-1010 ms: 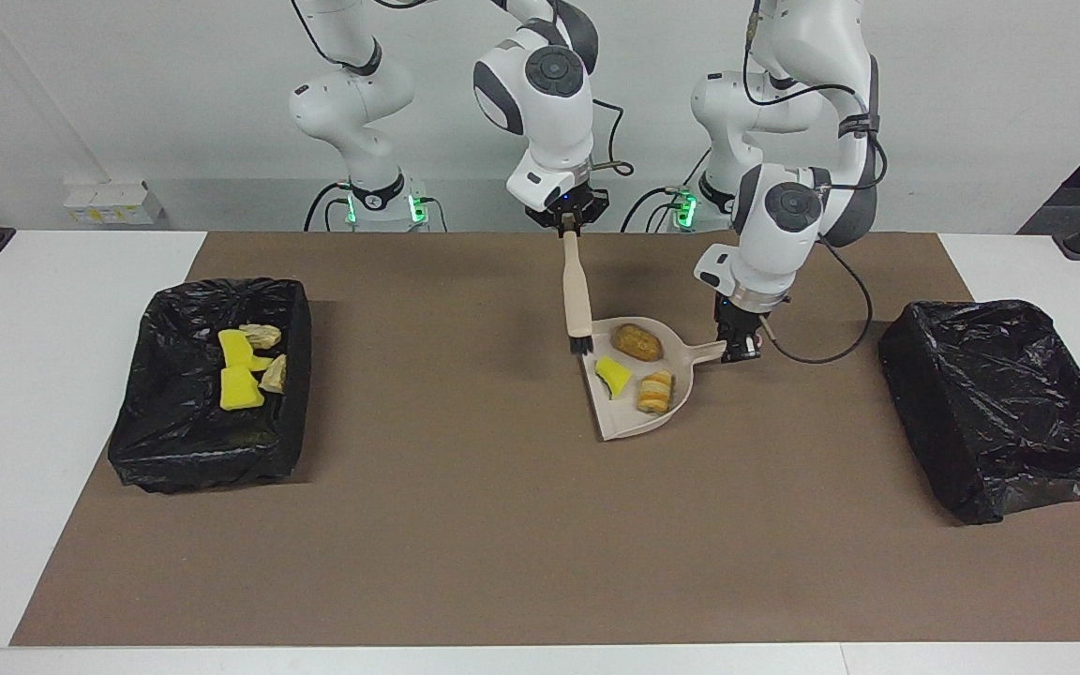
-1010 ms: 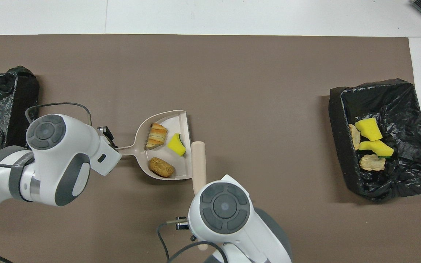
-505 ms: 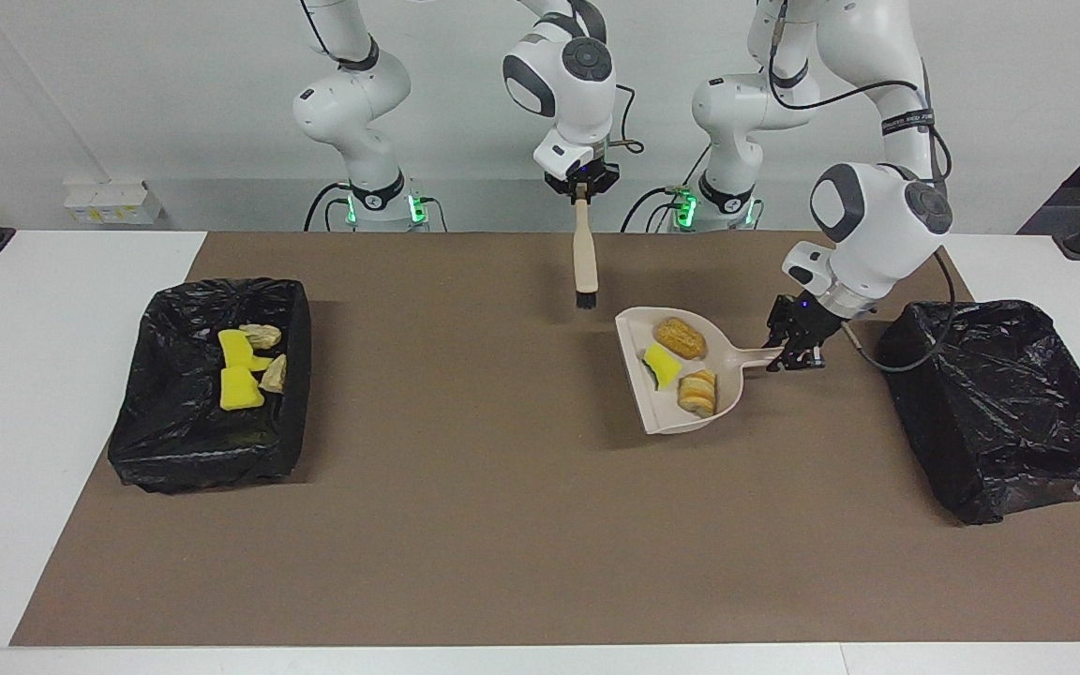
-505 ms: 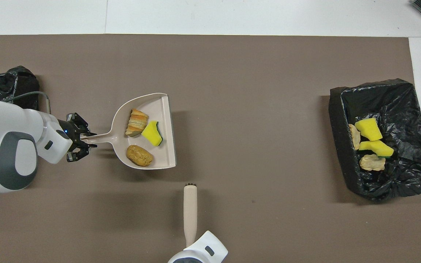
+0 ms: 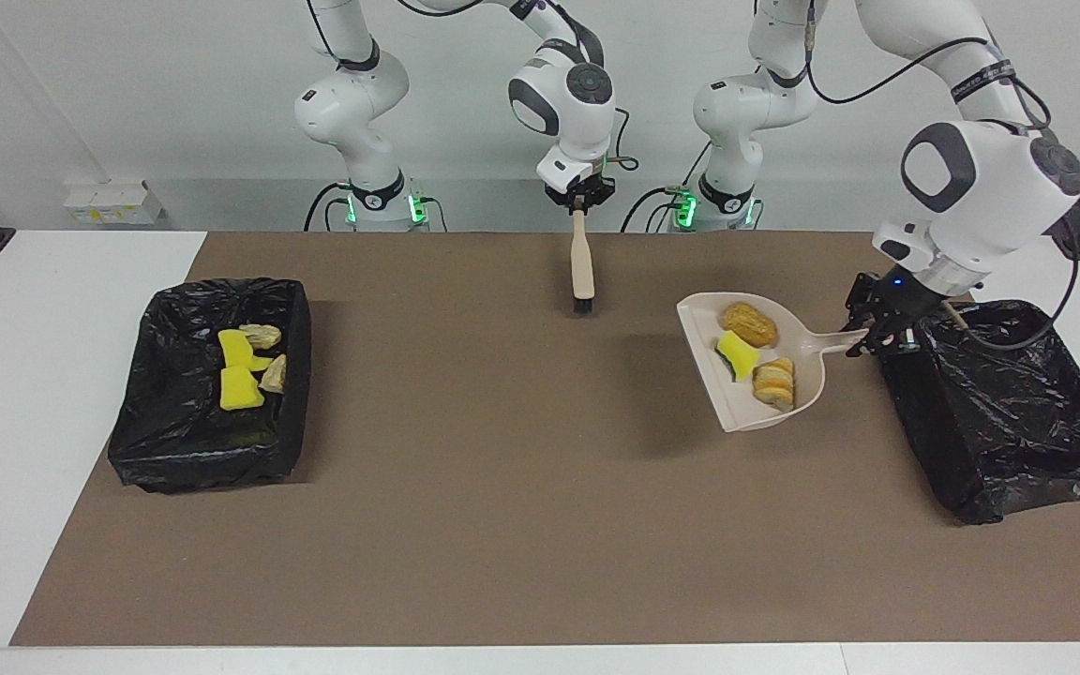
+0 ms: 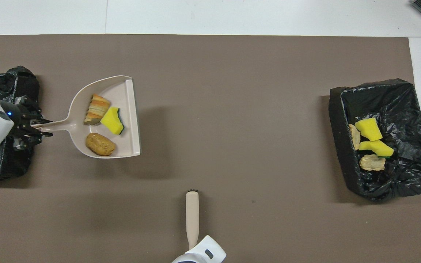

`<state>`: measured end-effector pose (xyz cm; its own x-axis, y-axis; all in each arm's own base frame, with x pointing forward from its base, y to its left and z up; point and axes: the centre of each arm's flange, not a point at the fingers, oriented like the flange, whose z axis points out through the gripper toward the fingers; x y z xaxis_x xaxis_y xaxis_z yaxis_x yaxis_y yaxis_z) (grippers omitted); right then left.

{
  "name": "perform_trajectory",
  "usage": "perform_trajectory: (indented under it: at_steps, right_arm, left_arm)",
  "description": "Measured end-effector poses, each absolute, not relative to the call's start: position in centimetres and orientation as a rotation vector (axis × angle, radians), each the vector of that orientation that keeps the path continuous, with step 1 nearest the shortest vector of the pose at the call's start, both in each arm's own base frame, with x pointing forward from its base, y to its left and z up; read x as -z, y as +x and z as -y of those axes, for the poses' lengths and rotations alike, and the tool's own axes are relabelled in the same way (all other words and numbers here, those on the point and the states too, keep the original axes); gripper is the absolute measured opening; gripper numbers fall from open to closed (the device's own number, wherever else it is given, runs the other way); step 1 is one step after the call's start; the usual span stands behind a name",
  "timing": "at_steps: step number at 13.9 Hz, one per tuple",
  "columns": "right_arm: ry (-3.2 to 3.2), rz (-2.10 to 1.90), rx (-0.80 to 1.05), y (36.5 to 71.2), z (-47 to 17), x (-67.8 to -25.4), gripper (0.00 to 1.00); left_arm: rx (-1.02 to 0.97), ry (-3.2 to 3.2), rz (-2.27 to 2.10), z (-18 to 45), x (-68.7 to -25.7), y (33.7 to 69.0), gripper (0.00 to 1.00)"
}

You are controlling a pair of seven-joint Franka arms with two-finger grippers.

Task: Sweep and dump trash in bin
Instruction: 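Tip the dustpan over the black bag with the left gripper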

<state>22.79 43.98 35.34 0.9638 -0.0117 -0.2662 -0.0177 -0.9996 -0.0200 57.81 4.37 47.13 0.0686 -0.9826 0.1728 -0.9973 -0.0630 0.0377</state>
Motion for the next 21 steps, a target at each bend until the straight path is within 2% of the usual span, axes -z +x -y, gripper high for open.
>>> perform_trajectory:
  at_steps: [4,6,8,9,12,15,18,21]
  right_arm:
    - [-3.095,-0.025,-0.419,22.8,-44.2,-33.9,0.26]
    - [-3.09,-0.028,-0.411,22.9,-44.3,-33.7,0.26]
    - [-3.09,-0.04,-0.415,23.3,-44.2,-33.5,0.3]
    - [-3.089,-0.05,-0.416,23.6,-44.2,-33.4,0.35]
    - [-3.074,-0.081,-0.405,25.1,-44.4,-33.7,0.68]
    - [-3.004,-0.159,-0.325,28.9,-44.3,-37.3,1.0]
    - [-2.968,-0.207,-0.151,33.0,-41.2,-42.4,1.0]
    - [-3.011,-0.199,0.046,35.7,-37.9,-45.8,1.0]
  left_arm:
    - [-0.098,2.251,2.073,-13.8,-48.5,59.5,0.32]
    - [-0.092,2.321,2.035,-19.8,-49.1,59.1,0.32]
    - [-0.076,2.395,2.016,-25.6,-50.6,58.3,0.32]
    - [-0.038,2.425,2.026,-27.8,-51.3,58.0,0.32]
    - [0.114,2.502,2.086,-32.2,-53.1,57.9,0.32]
    - [0.34,2.541,2.245,-33.9,-54.2,59.1,0.32]
    - [0.6,2.507,2.413,-33.1,-54.4,60.6,0.32]
    - [0.868,2.477,2.505,-30.0,-54.6,62.4,0.32]
